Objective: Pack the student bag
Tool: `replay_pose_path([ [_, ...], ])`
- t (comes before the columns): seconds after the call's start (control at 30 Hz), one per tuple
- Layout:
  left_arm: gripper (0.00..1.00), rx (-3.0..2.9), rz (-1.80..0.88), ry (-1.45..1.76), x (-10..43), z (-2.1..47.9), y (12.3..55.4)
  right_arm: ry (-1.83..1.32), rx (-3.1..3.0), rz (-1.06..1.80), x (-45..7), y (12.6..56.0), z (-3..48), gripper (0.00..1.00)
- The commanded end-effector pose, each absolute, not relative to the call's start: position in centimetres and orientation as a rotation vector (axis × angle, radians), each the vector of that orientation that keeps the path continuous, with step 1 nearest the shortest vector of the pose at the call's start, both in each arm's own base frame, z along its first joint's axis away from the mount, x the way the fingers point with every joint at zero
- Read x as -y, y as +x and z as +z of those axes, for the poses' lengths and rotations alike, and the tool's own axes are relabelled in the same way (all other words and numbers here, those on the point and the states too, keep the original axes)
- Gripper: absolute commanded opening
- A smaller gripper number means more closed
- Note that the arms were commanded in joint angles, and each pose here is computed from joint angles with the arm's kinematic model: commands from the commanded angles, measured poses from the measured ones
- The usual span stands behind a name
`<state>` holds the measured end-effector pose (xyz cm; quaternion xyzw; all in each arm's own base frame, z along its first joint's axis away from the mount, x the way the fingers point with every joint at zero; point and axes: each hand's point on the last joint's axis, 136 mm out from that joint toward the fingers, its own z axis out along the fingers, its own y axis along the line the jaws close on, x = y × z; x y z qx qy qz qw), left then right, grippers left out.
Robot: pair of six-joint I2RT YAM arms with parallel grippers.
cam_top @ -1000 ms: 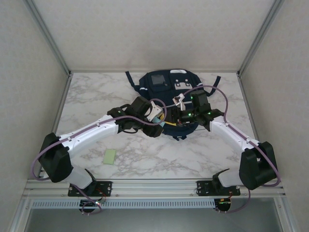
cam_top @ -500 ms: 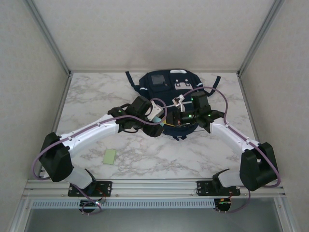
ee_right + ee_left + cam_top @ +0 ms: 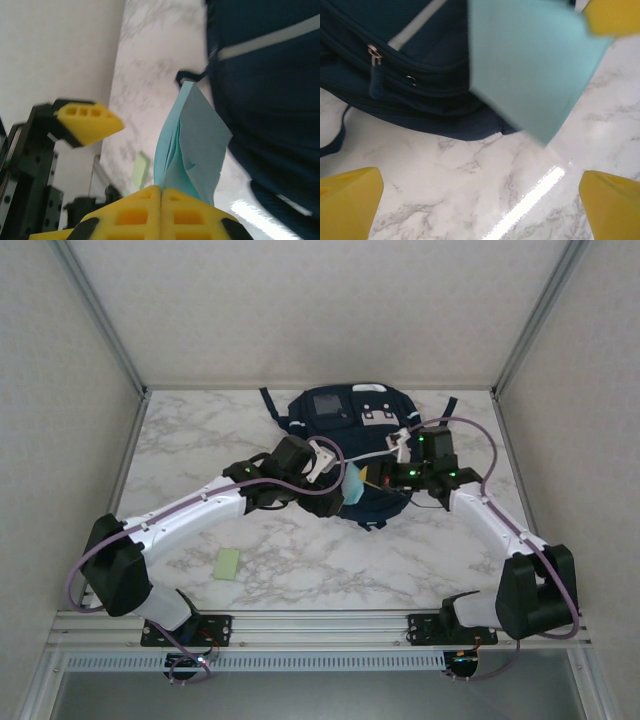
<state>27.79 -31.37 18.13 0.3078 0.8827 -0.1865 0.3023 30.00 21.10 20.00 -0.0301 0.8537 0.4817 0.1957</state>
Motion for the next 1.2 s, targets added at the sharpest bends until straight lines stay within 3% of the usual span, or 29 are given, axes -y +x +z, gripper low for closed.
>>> replay_pose_path([
  [0.0,1.0,-2.267,-0.422,0.753,32.2,19.8,30.5,0.04,-2.328,1.192,-17.7,31.7,22.3,0.0],
  [0.37,1.0,-2.217,-0.272,0.92,37.3,16.7,34.1,0.419,-2.173,0.759,-7.0,32.2,25.1,0.0],
  [0.83,0.98,-2.195,0.009,0.999,38.9,11.0,38.6,0.48,-2.161,0.745,-5.9,31.3,24.7,0.0],
  [0.9,0.89,-2.173,0.064,0.962,38.6,11.2,39.6,0.477,-2.162,0.75,-6.0,31.2,24.7,0.0],
  [1.0,0.56,-2.175,0.03,0.931,38.8,12.0,40.0,0.477,-2.17,0.75,-5.9,31.1,24.5,0.0],
  [1.17,0.12,-2.233,-0.206,0.887,39.8,14.8,39.1,0.49,-2.18,0.761,-6.0,30.8,23.8,0.0],
])
